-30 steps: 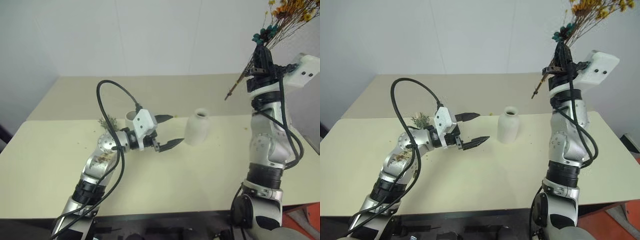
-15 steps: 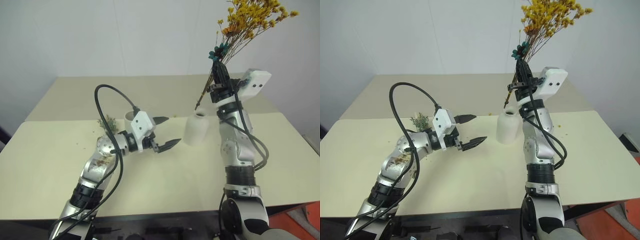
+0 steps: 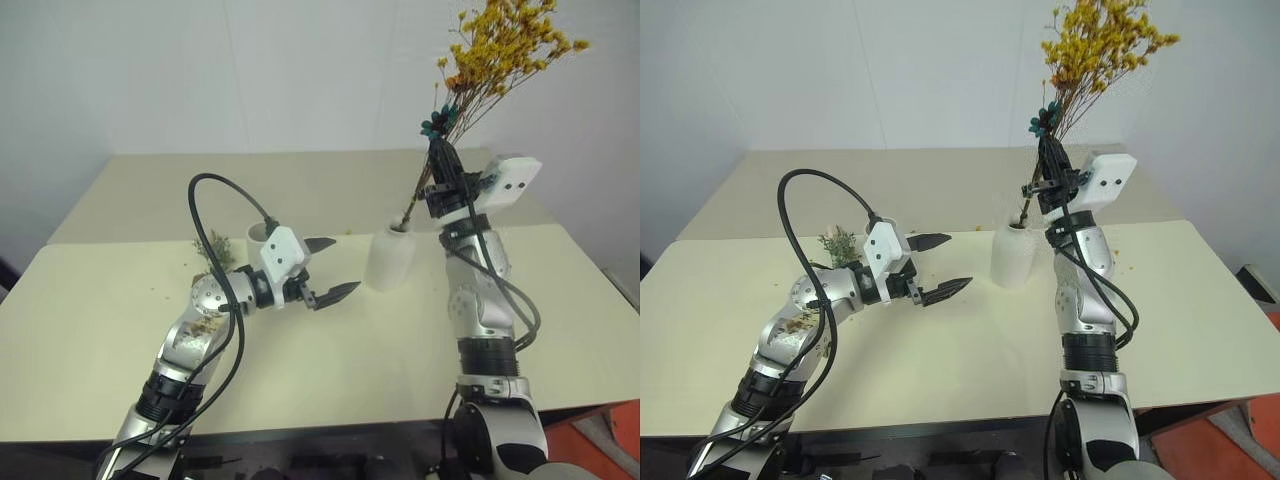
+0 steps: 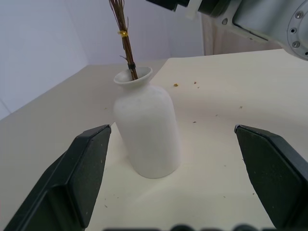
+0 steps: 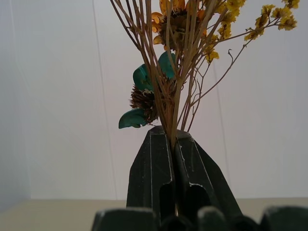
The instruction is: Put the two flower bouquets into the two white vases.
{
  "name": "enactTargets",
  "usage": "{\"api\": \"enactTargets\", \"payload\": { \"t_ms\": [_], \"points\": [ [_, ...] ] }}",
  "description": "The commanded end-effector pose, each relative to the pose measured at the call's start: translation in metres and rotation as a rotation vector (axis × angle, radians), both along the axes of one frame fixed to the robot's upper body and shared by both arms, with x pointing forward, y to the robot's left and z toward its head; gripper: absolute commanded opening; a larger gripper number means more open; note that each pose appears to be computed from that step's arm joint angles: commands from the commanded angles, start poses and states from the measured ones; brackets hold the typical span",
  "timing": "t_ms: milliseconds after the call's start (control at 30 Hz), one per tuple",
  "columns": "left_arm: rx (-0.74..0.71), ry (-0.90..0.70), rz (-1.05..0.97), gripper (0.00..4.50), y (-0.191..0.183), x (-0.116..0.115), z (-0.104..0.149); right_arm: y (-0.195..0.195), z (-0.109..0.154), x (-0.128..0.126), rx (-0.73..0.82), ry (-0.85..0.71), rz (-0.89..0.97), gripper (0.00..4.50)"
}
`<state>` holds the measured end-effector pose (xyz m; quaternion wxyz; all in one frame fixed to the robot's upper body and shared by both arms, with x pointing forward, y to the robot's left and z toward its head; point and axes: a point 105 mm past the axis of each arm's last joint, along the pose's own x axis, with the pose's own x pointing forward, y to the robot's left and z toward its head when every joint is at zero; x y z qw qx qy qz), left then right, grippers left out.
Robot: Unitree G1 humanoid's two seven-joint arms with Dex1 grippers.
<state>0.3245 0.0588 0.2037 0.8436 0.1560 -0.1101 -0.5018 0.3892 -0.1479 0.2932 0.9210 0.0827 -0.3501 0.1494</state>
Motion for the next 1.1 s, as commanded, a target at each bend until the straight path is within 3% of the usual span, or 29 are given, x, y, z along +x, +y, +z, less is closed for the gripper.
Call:
{"api": "enactTargets", "payload": {
  "t_ms": [33, 500, 667, 933, 967, 1100],
  "points": [
    [-0.006, -0.044, -0.014, 4.5, -0.003, -0.006, 0.009, 0.001, -0.002, -0.004, -0.03, -0.032, -0.016, 0.04],
    [-0.006, -0.046, -0.013, 4.5, -0.003, -0.006, 0.008, 0.017, -0.032, -0.006, -0.125, -0.007, -0.021, 0.04],
    [-0.017, -0.05, -0.018, 4.5, -0.005, -0.005, 0.011, 0.021, -0.034, -0.011, -0.13, -0.01, -0.014, 1.46],
    [-0.039, -0.057, -0.022, 4.5, -0.009, -0.001, 0.014, 0.017, -0.039, -0.02, -0.151, 0.003, -0.036, 4.28],
    [-0.051, -0.057, -0.02, 4.5, -0.009, 0.0, 0.016, 0.016, -0.04, -0.021, -0.159, 0.007, -0.042, 4.47],
    [-0.087, -0.054, -0.018, 4.5, -0.01, 0.002, 0.021, 0.01, -0.045, -0.021, -0.182, 0.038, -0.093, 4.47]
  ]
}}
